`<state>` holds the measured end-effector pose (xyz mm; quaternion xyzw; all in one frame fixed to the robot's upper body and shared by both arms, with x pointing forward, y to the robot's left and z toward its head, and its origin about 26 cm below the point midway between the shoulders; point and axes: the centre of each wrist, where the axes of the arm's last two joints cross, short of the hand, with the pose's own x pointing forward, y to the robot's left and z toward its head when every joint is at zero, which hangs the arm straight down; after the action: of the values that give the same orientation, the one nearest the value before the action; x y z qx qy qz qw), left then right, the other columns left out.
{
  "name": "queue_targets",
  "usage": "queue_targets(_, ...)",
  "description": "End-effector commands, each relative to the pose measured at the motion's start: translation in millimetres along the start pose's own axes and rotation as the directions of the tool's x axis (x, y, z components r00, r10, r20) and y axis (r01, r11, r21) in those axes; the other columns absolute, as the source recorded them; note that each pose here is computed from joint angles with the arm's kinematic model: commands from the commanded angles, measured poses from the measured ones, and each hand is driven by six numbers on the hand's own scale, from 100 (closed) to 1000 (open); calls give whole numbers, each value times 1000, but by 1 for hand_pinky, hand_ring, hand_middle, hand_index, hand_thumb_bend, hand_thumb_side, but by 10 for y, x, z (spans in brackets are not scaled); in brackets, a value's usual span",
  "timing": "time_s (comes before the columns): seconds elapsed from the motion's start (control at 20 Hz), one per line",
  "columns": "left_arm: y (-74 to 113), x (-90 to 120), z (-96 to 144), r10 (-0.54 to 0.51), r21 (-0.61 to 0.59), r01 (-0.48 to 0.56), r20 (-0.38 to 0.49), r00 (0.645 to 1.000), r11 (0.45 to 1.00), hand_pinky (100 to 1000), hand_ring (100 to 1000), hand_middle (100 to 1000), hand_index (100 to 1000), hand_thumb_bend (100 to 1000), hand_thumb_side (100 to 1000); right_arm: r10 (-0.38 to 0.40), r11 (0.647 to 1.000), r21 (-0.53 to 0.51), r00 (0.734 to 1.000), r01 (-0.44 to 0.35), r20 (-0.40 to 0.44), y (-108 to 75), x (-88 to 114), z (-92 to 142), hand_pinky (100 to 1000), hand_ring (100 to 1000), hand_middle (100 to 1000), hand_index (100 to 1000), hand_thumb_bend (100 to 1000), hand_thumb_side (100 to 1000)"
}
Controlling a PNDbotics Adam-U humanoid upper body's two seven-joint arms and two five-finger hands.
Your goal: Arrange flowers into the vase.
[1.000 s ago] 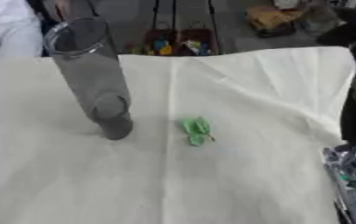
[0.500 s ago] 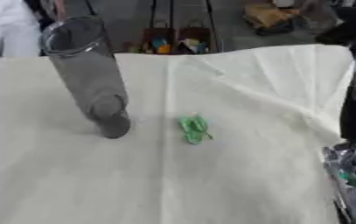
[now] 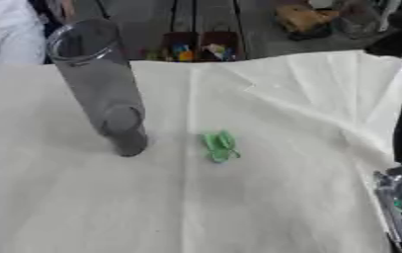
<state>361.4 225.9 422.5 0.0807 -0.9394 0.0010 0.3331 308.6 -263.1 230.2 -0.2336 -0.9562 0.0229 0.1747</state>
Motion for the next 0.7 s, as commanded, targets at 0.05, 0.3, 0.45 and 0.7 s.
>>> queue_targets(0.05,10,72,-123,27,40,-28,17,999,999,100,100,100,100,100,628,0,1000,10,1000,0,26,-46,37,-56,597,549,493,729,100,984)
queue_targets(0.3,-29,40,-192,47,60,-48,3,999,997,100,100,100,100,100,644,-2,1000,19,1000,1,24,-47,35,-48,598,549,492,729,100,984)
queue_targets(0.45,-77,29,-287,55,91,-54,-9,998,994,100,100,100,100,100,642,-3,1000,27,1000,2,23,-48,35,-43,598,549,492,729,100,984)
queue_targets(0.7,-105,1,-386,50,119,-51,10,999,992,100,100,100,100,100,639,-8,999,36,1000,7,27,-47,37,-47,600,549,491,729,100,985)
